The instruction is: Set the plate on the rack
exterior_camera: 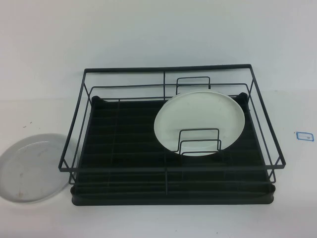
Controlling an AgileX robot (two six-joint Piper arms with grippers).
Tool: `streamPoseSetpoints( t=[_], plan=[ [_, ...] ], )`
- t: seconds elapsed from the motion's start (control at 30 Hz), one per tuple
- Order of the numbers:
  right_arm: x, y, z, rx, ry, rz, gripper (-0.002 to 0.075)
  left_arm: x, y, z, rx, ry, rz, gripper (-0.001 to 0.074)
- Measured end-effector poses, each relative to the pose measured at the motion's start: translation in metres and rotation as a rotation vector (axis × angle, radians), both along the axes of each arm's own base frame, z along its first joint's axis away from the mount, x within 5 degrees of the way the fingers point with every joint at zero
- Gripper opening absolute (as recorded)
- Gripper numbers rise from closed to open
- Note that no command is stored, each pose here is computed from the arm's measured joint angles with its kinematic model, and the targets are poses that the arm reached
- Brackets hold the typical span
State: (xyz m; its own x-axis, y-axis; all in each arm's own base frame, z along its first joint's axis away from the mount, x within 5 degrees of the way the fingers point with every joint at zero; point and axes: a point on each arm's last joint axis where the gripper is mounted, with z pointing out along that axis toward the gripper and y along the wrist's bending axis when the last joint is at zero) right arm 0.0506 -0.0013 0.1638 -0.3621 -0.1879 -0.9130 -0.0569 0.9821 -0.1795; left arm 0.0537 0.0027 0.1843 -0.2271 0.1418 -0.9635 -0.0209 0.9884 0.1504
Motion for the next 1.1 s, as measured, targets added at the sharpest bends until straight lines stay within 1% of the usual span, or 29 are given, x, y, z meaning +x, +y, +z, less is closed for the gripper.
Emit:
streamPoseSetpoints(
  t=[0.13, 0.27, 0.37, 0.47, 0.57, 0.63, 0.93, 1.03, 1.1],
  plan=[
    [0.0, 0.0, 0.0, 0.0, 0.0, 0.0, 0.0018, 0.0, 0.0, 0.002, 0.001, -0.018, 0.0, 0.0001],
    [0.0, 0.0, 0.0, 0.0, 0.0, 0.0, 0.0018, 0.002, 0.0, 0.009, 0.003, -0.104, 0.003, 0.0001],
    [0.0, 0.0, 0.0, 0.0, 0.0, 0.0, 0.0018, 0.002, 0.0, 0.015, -0.069, -0.168, 0.006, 0.0001],
    [0.0, 0.0, 0.0, -0.002, 0.0, 0.0, 0.0018, 0.002, 0.0, 0.021, -0.028, -0.239, 0.007, 0.0001],
    [0.0, 0.0, 0.001, -0.002, -0.008, 0.0, 0.0018, 0.002, 0.001, 0.03, -0.157, -0.338, 0.019, 0.0001],
    [0.001, 0.0, 0.004, -0.002, -0.046, 0.002, 0.0018, 0.001, 0.001, 0.032, -0.205, -0.37, 0.023, 0.0],
    [0.006, 0.001, 0.029, -0.004, -0.328, 0.013, 0.0018, 0.0, 0.002, 0.04, -0.207, -0.456, 0.027, 0.0],
    [0.006, 0.001, 0.033, 0.0, -0.376, 0.014, 0.0018, 0.0, 0.002, 0.04, -0.212, -0.454, 0.028, 0.0],
    [0.006, 0.001, 0.035, 0.0, -0.396, 0.015, 0.0018, 0.0, 0.003, 0.04, -0.258, -0.463, 0.031, 0.0]
  ],
)
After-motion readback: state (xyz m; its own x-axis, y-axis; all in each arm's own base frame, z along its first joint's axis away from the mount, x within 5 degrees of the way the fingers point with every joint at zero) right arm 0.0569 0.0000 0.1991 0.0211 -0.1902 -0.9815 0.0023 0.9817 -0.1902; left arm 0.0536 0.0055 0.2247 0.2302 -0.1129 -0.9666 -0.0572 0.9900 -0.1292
